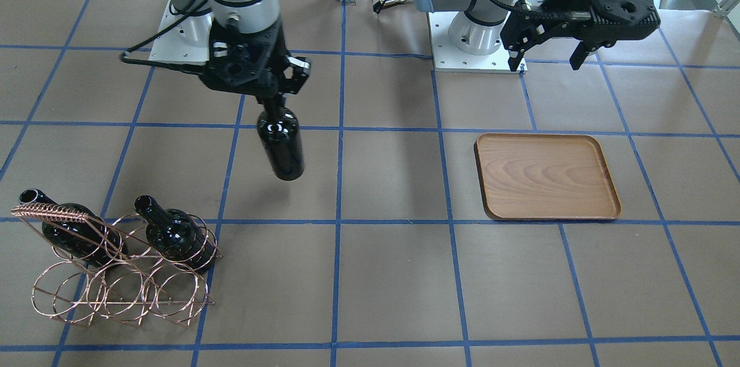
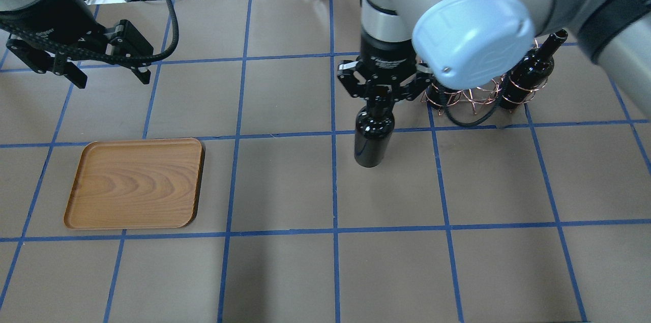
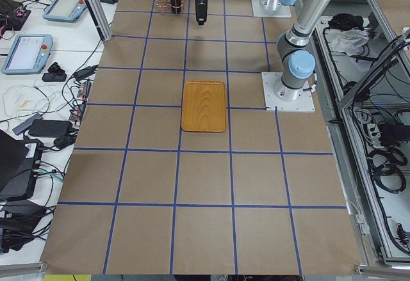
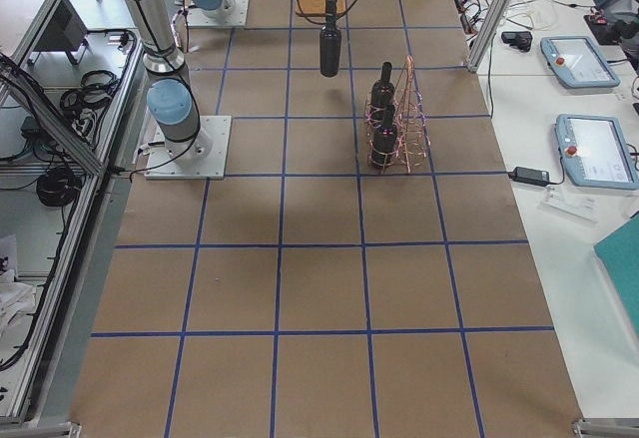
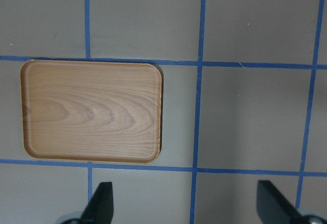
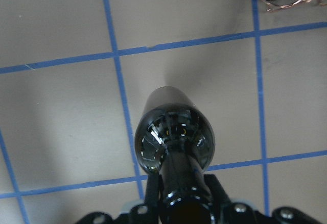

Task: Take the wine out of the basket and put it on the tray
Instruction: 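Carry the bottle with the right gripper across toward the wooden tray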

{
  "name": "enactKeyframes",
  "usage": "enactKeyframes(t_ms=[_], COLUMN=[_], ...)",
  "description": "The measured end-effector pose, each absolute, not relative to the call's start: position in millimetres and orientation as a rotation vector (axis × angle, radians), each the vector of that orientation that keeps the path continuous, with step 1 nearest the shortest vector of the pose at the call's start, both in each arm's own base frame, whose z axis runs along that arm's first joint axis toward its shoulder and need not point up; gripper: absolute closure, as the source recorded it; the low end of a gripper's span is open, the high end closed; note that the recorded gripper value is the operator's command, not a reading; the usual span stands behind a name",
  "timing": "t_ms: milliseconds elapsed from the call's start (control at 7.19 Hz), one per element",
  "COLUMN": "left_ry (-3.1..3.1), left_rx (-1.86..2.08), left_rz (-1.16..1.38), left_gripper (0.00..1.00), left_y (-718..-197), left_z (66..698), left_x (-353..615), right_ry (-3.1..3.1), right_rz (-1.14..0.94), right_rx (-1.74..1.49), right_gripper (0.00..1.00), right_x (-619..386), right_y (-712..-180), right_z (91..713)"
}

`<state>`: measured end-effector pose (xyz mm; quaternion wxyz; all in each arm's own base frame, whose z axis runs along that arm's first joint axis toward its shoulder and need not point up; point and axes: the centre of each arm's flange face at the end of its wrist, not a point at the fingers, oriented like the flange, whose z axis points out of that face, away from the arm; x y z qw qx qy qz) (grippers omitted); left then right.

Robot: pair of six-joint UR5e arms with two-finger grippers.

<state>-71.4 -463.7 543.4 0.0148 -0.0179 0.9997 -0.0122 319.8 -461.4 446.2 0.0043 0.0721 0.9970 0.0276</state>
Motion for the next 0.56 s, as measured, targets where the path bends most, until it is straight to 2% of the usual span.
enactKeyframes(t_ms=[557], left_ry=[3.109], left_rx=[-0.005], left_rz=[-0.04], left_gripper=[0.0], left_y=[-465.4], left_z=[546.1], left_x=[-53.7], right_ry=[3.027], right_rz=[0.01], right_rx=[0.342], right_gripper=[0.84], right_x=[449.2], right_y=[-415.3], right_z=[420.4])
